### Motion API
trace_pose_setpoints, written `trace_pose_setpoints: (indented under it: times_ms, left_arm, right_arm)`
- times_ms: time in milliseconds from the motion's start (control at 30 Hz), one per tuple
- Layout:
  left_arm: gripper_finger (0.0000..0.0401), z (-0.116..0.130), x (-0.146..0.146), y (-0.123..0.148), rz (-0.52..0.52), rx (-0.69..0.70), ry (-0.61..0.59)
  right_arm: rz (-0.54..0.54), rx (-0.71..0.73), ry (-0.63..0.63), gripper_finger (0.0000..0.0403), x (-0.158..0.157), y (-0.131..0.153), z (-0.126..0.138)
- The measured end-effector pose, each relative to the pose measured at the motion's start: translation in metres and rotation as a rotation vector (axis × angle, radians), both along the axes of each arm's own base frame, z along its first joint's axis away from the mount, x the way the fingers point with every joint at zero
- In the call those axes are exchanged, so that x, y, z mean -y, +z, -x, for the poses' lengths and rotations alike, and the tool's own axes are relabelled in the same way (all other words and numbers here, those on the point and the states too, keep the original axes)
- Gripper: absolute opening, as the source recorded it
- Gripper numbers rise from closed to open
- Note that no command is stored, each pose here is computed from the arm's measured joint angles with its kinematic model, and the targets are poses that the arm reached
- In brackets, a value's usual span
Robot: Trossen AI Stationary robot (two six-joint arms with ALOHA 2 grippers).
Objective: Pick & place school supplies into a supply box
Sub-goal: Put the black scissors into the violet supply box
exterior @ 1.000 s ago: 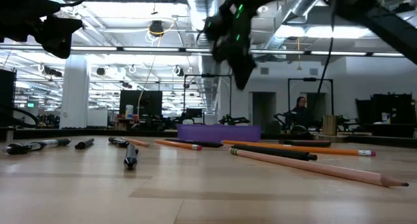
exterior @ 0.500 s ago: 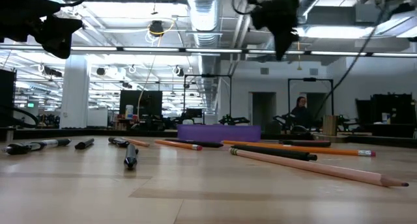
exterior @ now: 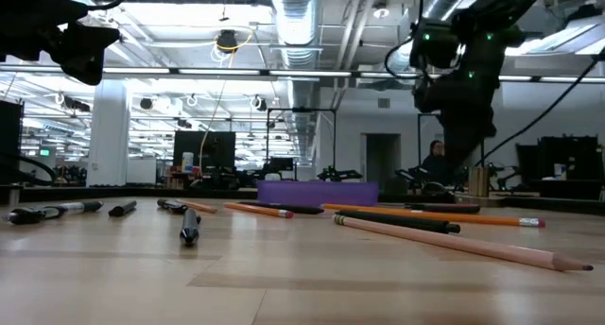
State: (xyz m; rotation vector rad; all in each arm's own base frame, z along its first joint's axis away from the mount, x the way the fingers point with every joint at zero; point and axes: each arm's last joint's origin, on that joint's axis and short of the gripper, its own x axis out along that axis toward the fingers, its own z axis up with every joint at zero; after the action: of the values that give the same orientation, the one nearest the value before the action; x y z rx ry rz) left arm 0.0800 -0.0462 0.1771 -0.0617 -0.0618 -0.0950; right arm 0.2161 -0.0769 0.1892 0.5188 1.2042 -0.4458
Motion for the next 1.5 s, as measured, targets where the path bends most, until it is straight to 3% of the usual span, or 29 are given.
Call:
trace_pose_setpoints:
  times_ms: [500, 833, 1500]
  left_arm:
    - [0.0195, 0.000, 0.000, 0.000, 0.006, -0.001, 0.000]
    - [0.0195, 0.000, 0.000, 0.000, 0.009, -0.001, 0.000]
    - [0.0195, 0.000, 0.000, 0.000, 0.010, -0.001, 0.000]
  right_arm:
    - [-0.023, -0.141, 0.038, 0.0095, -0.003, -0.044, -0.020]
    - [-0.011, -0.141, 0.052, 0.0130, 0.001, -0.039, -0.025]
    - [-0.023, -0.174, 0.099, 0.0128, -0.012, -0.044, -0.029]
